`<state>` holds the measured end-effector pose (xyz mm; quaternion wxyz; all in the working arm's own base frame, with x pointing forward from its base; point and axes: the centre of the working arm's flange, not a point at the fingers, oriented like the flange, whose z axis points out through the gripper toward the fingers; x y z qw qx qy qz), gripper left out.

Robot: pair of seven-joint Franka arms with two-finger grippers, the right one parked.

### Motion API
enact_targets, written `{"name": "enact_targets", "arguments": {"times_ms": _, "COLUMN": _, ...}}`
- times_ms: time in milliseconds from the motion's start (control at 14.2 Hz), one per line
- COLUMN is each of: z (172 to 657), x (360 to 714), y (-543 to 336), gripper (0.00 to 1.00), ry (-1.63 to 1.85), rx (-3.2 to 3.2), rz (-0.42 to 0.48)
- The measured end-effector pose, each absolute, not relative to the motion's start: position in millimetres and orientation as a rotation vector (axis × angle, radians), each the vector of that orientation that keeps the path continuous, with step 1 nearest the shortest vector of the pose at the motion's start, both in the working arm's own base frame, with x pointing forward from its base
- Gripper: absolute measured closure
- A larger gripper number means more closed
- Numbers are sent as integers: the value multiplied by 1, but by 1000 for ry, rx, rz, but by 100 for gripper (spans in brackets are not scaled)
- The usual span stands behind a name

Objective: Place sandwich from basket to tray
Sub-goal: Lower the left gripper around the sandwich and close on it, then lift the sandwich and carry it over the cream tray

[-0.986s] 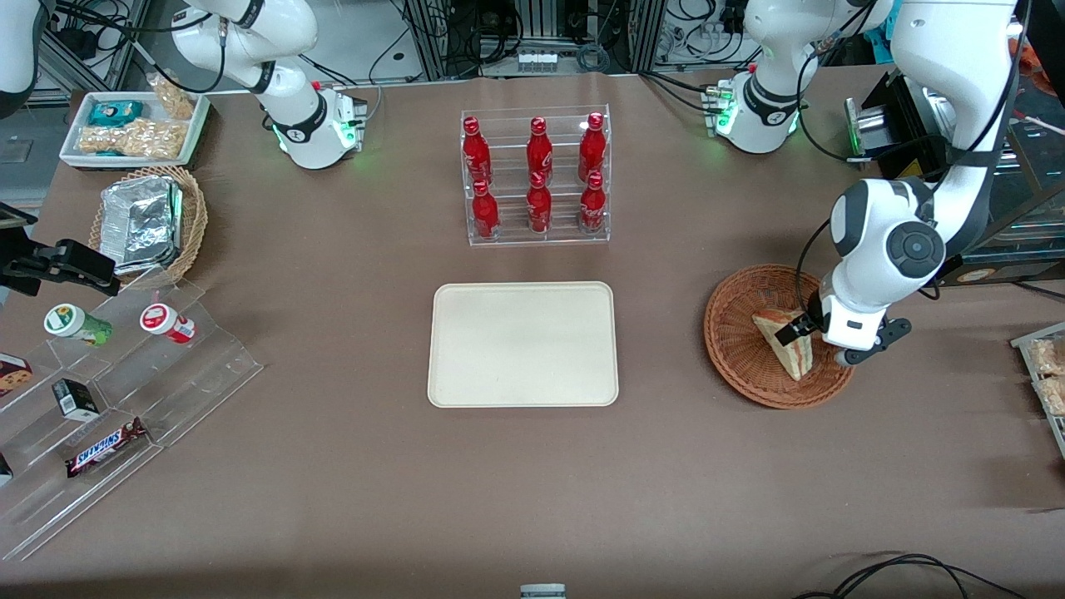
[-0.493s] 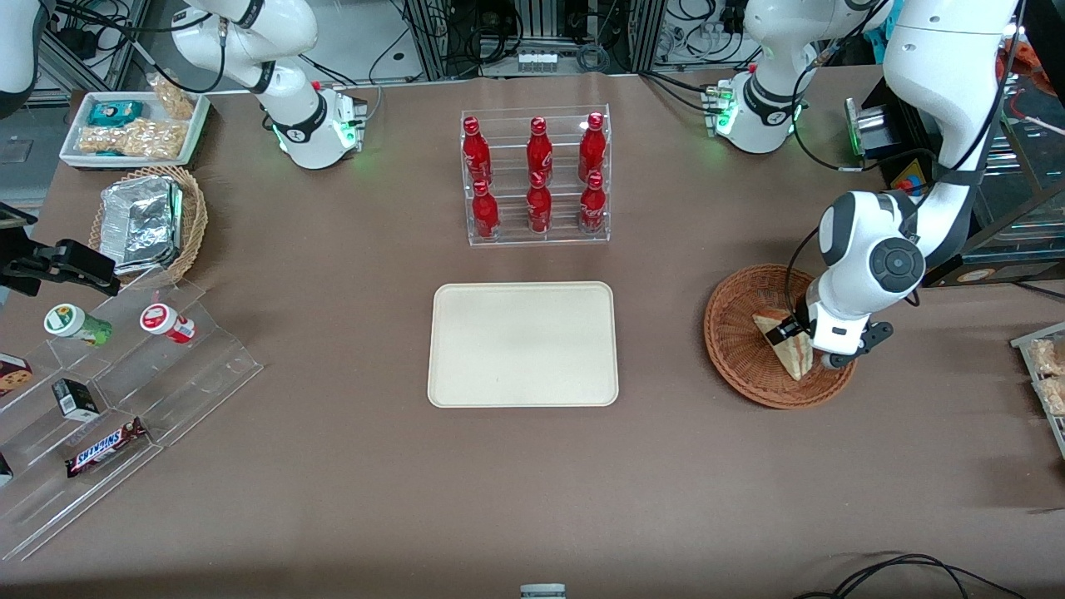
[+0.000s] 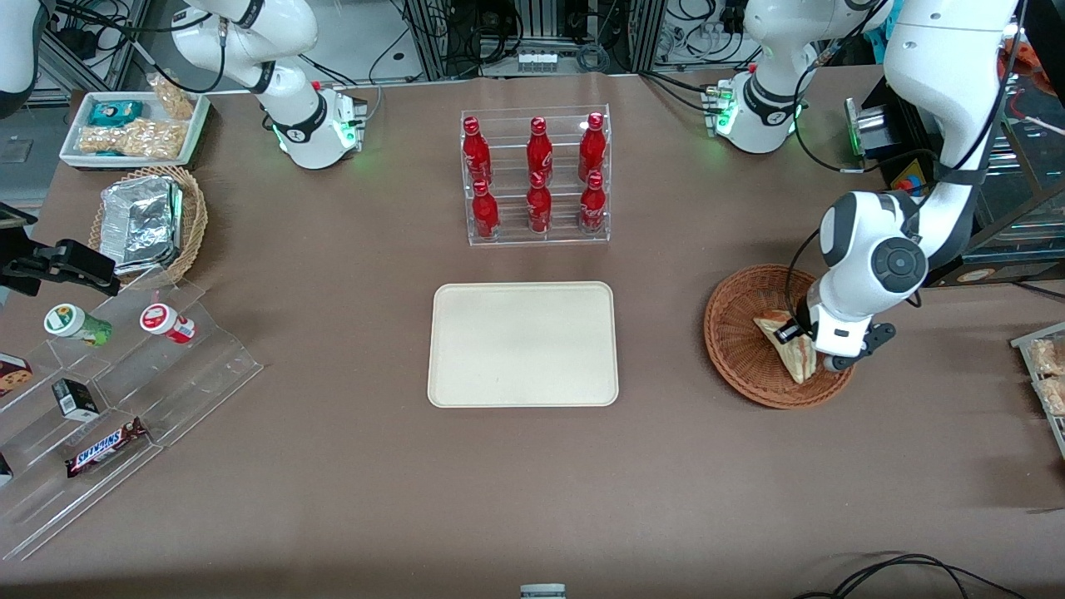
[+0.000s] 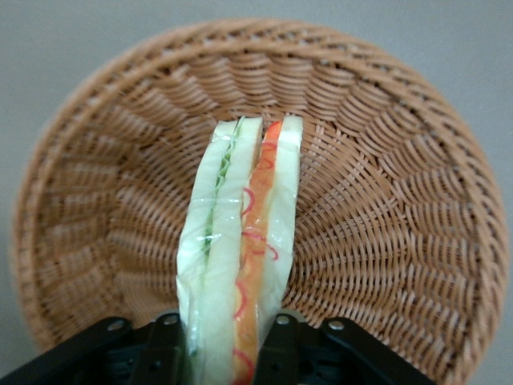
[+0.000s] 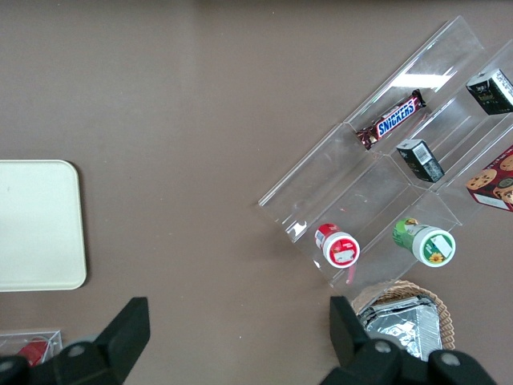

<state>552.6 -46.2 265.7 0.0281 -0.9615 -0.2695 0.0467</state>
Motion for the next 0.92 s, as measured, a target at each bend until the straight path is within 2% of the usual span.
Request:
{"name": "enact_targets", "arguments": {"times_ms": 211, "z": 349, "x": 566, "y": -67, "gripper": 84, "ry": -757, "rx": -2927, "rz": 246}}
{"name": "enact_targets", "arguments": {"times_ms": 423, "z": 402, "x": 555, "y": -166, "gripper": 84, "ry": -504, "rx": -2982, "rz": 262}}
{"name": "enact_targets", "arguments": {"times_ms": 704, "z": 378, "x": 521, "y": -307, "gripper": 84, "ry": -120, "rx": -3051, "rz": 238}}
{"name": "enact_targets", "arguments": {"times_ms": 915, "z": 337, "x": 508, "y": -415, "gripper": 84, "ry": -23, "rx": -3096, "rz": 221}}
